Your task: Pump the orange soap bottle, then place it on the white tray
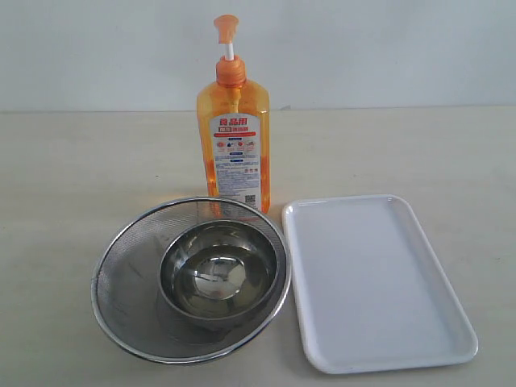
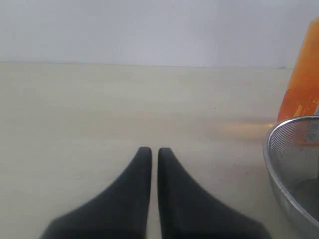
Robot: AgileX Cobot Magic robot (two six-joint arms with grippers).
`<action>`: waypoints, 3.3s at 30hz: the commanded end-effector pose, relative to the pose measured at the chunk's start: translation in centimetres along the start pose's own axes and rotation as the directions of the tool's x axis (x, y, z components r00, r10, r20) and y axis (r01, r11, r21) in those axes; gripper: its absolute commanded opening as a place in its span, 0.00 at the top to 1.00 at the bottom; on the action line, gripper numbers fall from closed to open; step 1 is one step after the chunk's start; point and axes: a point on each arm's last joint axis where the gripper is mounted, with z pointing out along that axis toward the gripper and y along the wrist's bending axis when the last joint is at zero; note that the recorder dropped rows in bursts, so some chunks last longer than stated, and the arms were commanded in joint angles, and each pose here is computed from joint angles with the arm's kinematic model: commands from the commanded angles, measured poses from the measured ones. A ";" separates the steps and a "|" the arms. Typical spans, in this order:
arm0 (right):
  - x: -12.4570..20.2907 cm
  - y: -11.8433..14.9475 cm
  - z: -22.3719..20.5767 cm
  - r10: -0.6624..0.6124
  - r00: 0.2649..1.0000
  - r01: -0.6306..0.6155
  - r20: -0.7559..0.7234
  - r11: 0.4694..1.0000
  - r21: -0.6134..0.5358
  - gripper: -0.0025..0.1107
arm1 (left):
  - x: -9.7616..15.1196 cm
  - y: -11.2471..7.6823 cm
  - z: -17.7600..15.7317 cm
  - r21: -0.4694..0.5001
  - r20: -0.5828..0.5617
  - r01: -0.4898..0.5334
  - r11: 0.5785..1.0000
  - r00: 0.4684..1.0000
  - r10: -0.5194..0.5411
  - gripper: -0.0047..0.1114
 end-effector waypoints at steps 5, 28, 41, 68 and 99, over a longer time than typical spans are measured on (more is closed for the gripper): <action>-0.1 0.0 0.0 -0.003 1.000 0.003 0.010 1.000 0.006 0.98 | 0.1 0.0 0.0 0.004 -0.003 0.002 1.000 1.000 -0.002 0.92; -0.1 0.0 0.0 -0.003 1.000 0.003 0.010 1.000 0.006 0.98 | -3.5 -0.1 -0.7 0.216 0.327 0.482 0.849 0.783 -0.528 0.92; -0.1 0.0 0.0 -0.003 1.000 0.003 0.017 1.000 0.006 0.98 | -9.8 -1.0 -1.0 0.260 0.254 0.401 0.879 0.849 -0.463 0.92; -0.1 0.0 0.0 -0.003 1.000 0.003 0.017 1.000 0.006 0.98 | -17.5 -9.6 12.0 0.403 -0.029 -0.101 0.909 0.992 0.123 0.92; -0.1 0.0 0.0 -0.003 1.000 0.003 0.010 1.000 0.006 0.98 | -14.3 -9.6 12.4 0.411 -0.016 -0.129 0.902 0.989 0.149 0.92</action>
